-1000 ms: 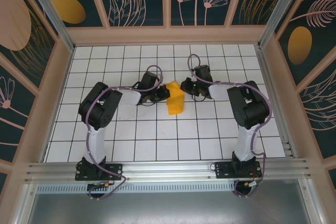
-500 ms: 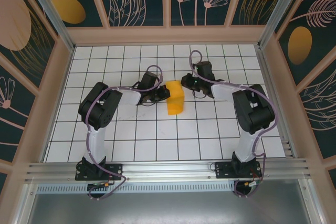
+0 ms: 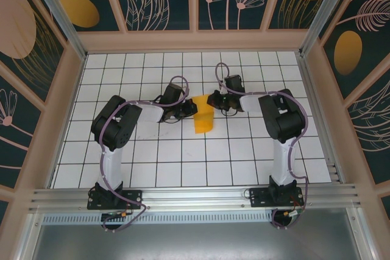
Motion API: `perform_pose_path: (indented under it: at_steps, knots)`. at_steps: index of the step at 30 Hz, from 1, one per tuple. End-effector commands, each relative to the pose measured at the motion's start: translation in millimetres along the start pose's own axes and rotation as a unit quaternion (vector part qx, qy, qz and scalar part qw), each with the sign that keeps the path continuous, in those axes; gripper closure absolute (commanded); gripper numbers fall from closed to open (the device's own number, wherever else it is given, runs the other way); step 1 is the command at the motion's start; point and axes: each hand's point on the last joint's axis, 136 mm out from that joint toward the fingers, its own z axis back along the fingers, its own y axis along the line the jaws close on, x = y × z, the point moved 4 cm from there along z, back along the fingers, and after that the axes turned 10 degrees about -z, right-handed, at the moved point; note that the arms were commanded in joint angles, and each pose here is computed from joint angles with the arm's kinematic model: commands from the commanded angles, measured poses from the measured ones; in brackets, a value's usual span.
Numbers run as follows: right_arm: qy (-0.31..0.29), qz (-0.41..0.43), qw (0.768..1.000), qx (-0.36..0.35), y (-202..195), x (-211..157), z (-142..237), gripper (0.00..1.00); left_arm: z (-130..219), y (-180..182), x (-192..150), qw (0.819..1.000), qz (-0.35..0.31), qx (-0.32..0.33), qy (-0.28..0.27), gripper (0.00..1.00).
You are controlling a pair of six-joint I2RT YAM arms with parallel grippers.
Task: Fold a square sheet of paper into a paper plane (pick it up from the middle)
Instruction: Fold the square sheet of paper in half at the center of the table.
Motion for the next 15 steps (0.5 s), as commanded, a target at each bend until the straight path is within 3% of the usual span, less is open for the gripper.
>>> perform_pose_path:
  at_steps: [1,8,15]
  knots:
    - [-0.06,-0.004,0.997,-0.041,-26.2,33.5,1.8,0.94,-7.1,99.2,-92.4,0.973,0.062,0.184,0.126,0.98]
    - [-0.087,0.023,0.996,0.013,14.0,49.1,21.3,0.94,-7.1,99.4,-93.7,0.973,0.061,0.184,0.127,0.99]
    - [-0.067,0.048,0.995,0.058,45.3,26.5,22.9,0.94,-7.7,98.5,-91.7,0.973,0.06,0.183,0.124,0.99]
